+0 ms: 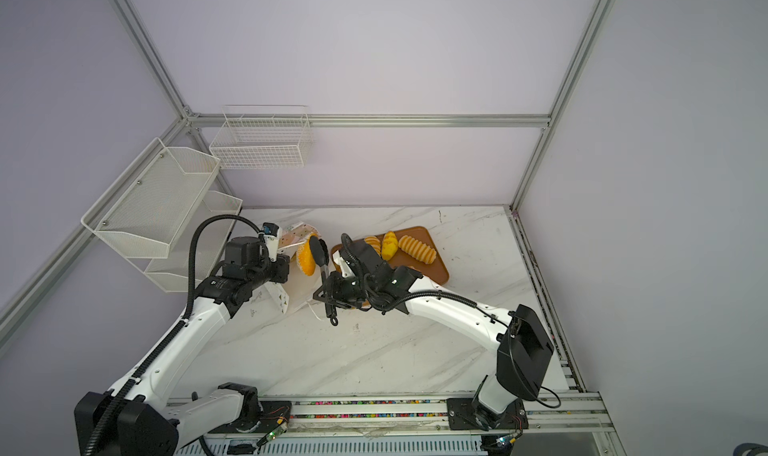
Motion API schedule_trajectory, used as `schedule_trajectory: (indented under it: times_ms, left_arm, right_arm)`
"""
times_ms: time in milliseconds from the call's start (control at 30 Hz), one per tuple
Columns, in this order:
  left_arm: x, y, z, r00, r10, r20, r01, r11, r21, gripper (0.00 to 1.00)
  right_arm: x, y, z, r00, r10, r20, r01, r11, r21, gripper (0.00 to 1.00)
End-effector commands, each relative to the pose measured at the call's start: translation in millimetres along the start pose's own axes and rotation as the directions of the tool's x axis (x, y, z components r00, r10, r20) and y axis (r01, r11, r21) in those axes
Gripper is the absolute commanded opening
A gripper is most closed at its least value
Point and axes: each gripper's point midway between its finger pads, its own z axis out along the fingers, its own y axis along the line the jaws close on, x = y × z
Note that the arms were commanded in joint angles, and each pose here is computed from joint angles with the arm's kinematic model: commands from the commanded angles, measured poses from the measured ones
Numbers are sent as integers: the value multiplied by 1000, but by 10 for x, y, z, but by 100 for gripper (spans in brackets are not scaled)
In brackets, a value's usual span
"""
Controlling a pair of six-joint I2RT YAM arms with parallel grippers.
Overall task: Take the fake bread out of the paper bag
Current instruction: 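Lift the gripped yellow bread up out of the bag with the right gripper, then carry the yellow bread over the brown tray and open the tongs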
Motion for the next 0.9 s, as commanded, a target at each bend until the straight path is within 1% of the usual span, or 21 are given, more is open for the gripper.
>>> schedule_trajectory:
  times_ms: [0,167,200,233,333,433,667,867]
  left_arm:
    - [-482,40,-217,995,-28,100,30,999,-22,0]
    - [-502,61,-208,996,-15,82,18,999,-37,0]
    - [-506,60,-204,997,-14,79,17,999,-37,0]
    - [-506,65,-202,997,-14,77,17,999,-38,0]
    - [-507,58,-196,997,-15,76,18,999,-35,0]
    - [-502,52,-196,997,-14,74,16,999,-32,0]
    - [-496,51,-194,998,-8,68,11,999,-32,0]
    - [-480,27,-169,998,-14,58,15,1000,-18,0]
  right_arm:
    - [-220,138,-367,994,-23,107,29,998,-47,0]
    - [-425,122,-735,985,0,173,14,997,-78,0]
    - [-457,57,-753,985,8,175,4,998,-67,0]
    - [-478,69,-867,981,4,194,10,997,-70,0]
    - [-514,-126,-943,978,21,209,-14,999,-36,0]
    - [-495,-356,-937,976,41,213,-43,999,3,0]
    - [-301,-857,-816,978,79,192,-98,991,91,0]
    - [-155,-1223,-684,981,100,166,-124,982,144,0]
